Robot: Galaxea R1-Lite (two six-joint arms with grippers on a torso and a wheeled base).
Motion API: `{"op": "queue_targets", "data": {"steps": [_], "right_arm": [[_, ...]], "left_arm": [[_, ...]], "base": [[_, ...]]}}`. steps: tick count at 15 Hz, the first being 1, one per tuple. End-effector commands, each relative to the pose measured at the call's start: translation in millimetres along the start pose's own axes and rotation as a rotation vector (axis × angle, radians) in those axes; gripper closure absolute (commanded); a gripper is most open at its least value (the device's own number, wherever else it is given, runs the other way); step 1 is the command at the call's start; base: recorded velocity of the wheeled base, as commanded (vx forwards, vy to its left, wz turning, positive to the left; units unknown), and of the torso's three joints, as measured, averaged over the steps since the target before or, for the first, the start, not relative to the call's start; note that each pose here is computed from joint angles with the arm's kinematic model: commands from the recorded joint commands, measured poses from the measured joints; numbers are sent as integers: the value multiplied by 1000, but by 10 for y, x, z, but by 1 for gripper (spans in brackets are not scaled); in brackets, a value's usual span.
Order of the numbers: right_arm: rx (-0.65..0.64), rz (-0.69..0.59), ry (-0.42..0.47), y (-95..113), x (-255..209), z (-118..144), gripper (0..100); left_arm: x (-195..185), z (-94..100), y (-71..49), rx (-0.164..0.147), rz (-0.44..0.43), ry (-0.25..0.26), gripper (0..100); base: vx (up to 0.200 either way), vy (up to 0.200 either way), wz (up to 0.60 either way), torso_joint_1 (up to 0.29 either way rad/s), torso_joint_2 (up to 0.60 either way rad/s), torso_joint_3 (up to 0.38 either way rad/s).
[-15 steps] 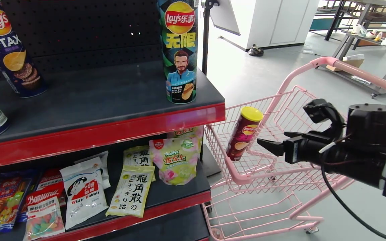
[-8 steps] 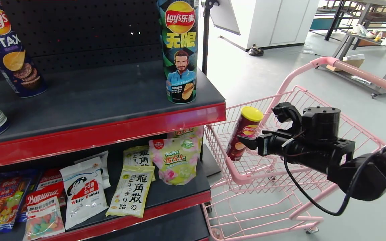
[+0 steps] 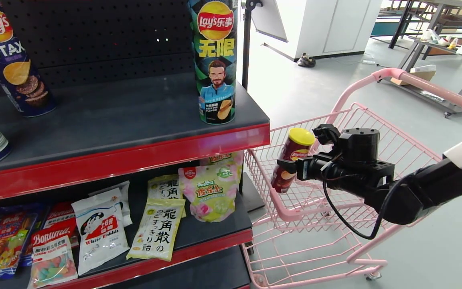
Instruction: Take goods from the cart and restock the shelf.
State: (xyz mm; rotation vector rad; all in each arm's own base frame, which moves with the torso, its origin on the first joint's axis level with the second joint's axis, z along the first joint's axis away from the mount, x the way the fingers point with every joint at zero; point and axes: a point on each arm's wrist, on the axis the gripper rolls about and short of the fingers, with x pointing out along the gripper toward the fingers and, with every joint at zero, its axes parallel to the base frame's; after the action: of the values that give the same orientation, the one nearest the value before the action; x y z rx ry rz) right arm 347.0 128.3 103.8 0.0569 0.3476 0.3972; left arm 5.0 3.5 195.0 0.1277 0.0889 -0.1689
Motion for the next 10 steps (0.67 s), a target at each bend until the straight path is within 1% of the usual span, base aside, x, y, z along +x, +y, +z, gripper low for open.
{"op": "queue_targets", "data": {"steps": [1, 5, 6, 10], "right_arm": [[2, -4, 13, -27, 116, -58, 0], [5, -14, -18, -108, 352, -140, 0], [6, -17, -22, -120, 394, -159, 100], [28, -32, -17, -192, 475, -239, 100]], "left_arm": [[11, 4, -2, 1, 0, 6, 0], [24, 1, -6, 4, -1, 13, 0], [32, 6, -7, 4, -1, 16, 0], [60, 12, -13, 8, -3, 29, 0]], "base": [[0, 0, 0, 0, 0, 0], [0, 0, 0, 0, 0, 0], [0, 0, 0, 0, 0, 0], [0, 0, 0, 0, 0, 0]]}}
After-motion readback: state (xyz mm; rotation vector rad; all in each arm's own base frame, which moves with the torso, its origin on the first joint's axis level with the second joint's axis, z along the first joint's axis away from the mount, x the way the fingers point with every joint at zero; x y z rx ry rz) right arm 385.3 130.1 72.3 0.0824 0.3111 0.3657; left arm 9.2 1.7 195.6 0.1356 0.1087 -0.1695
